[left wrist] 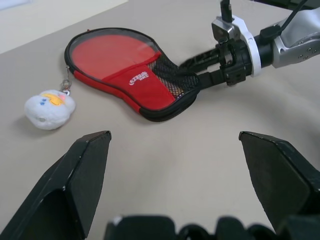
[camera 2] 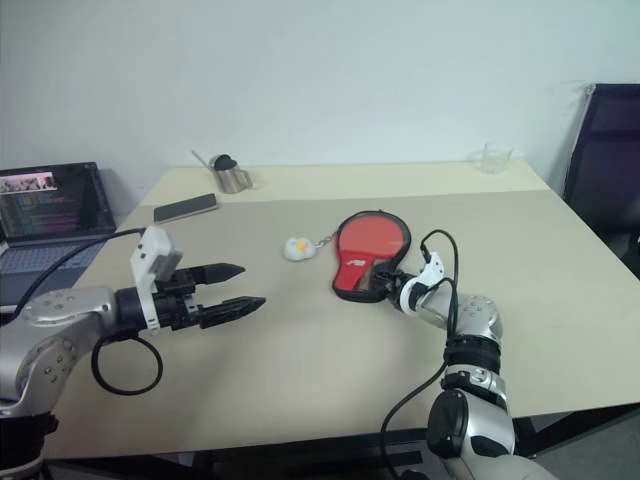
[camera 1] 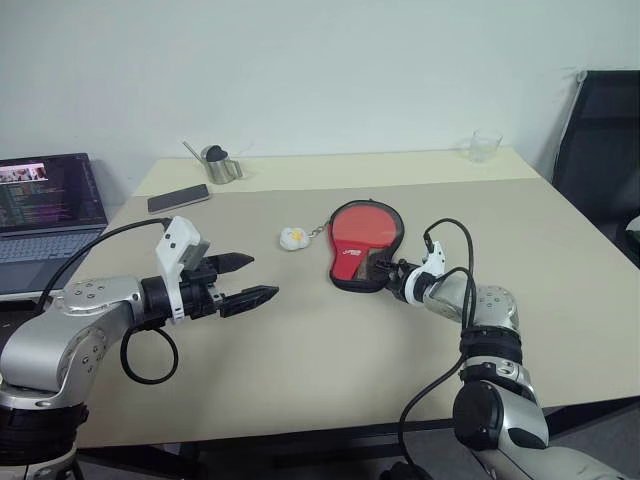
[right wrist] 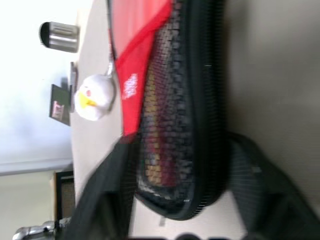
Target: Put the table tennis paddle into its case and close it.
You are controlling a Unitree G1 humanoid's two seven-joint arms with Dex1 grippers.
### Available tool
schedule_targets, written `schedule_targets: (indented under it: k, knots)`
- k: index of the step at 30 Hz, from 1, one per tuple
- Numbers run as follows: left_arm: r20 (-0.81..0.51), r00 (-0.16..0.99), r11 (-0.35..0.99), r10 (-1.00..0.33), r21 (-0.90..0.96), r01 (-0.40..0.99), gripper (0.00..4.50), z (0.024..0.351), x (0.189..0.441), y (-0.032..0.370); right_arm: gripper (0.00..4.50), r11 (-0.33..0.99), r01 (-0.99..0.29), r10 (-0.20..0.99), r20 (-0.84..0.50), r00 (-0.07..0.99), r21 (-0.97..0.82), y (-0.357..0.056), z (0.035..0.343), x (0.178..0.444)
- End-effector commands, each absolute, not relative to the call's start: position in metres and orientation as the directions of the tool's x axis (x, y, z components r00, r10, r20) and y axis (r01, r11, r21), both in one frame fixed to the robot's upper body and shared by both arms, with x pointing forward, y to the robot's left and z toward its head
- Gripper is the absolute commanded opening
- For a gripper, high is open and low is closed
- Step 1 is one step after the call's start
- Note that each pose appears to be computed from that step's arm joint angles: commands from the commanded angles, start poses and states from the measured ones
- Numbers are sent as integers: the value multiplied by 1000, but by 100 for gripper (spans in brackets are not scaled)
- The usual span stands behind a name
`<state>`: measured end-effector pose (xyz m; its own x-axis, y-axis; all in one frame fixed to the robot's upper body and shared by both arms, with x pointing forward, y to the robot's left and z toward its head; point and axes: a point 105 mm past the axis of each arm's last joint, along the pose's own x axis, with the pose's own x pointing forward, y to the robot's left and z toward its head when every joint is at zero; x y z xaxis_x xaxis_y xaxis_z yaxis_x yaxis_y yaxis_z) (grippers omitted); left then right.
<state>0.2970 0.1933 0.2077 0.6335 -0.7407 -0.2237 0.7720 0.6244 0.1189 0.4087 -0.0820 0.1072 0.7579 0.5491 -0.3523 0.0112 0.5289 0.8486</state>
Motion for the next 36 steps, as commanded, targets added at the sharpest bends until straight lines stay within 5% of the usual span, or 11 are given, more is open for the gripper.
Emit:
schedule_targets:
  k: [1, 4, 5, 9, 23, 36]
  knots:
    - [-201, 634, 612, -747, 164, 773, 450, 217, 298, 190, 111, 526, -6, 553, -337, 762, 850, -78, 110, 409]
    - [-199, 633, 611, -748, 164, 774, 450, 217, 299, 189, 6, 533, 3, 545, -346, 764, 846, -79, 108, 408]
    - [-198, 633, 611, -748, 165, 774, 450, 217, 299, 189, 2, 540, 3, 544, -351, 762, 842, -79, 108, 408]
    - [-202, 631, 609, -749, 167, 776, 450, 217, 301, 189, 2, 561, -45, 584, -357, 729, 826, -79, 108, 400]
    - [-230, 595, 571, -771, 166, 804, 450, 215, 308, 186, 2, 547, -417, 832, -416, 367, 726, -75, 110, 317]
    - [-252, 571, 548, -782, 161, 821, 450, 214, 306, 184, 2, 510, -580, 841, -510, 181, 635, -83, 89, 272]
